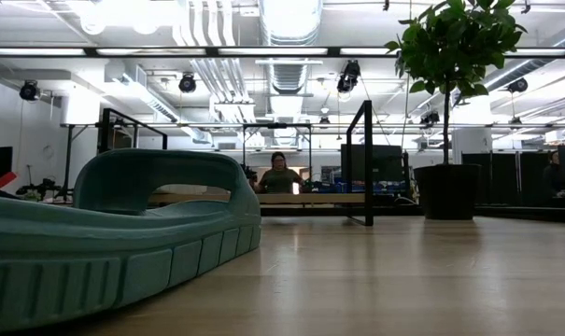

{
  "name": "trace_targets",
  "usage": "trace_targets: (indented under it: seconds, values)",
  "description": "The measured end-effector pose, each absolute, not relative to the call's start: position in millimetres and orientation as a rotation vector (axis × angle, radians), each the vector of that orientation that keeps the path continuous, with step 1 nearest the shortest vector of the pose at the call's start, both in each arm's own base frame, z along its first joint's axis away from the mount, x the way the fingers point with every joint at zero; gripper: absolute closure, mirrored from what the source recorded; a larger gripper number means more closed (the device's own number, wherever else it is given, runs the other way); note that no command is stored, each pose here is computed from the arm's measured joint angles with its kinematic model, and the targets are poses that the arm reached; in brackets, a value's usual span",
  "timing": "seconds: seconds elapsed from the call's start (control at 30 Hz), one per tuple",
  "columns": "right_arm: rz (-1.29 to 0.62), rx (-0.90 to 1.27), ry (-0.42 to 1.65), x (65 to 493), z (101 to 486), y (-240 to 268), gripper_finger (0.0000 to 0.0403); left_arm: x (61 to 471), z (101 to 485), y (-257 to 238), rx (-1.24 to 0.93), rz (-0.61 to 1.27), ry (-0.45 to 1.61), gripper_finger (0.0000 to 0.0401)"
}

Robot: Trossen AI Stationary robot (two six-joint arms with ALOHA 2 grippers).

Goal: Pick and place slides into the shelf
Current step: Put the left grey slide on the shelf

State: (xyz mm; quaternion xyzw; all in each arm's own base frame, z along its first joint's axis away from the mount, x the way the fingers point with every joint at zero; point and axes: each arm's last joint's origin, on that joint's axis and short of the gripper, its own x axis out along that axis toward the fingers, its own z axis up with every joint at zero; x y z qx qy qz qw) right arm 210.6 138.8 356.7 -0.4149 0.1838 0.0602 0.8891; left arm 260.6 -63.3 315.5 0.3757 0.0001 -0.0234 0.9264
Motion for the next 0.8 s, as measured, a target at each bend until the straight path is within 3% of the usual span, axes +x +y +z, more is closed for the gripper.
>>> trace_targets:
  seconds: [0.57, 0.8]
  values:
    - [0.021, -0.827, 0.382, 211.9, 358.2, 137.4, 0.0375, 260.7, 316.5, -62.4, 0.767, -0.022, -0.002, 0.0345]
    - [-0.049, -0.8, 0.39, 212.6, 358.1, 134.9, 0.0376, 260.0, 314.0, -57.8, 0.762, 0.127, 0.055, 0.0254]
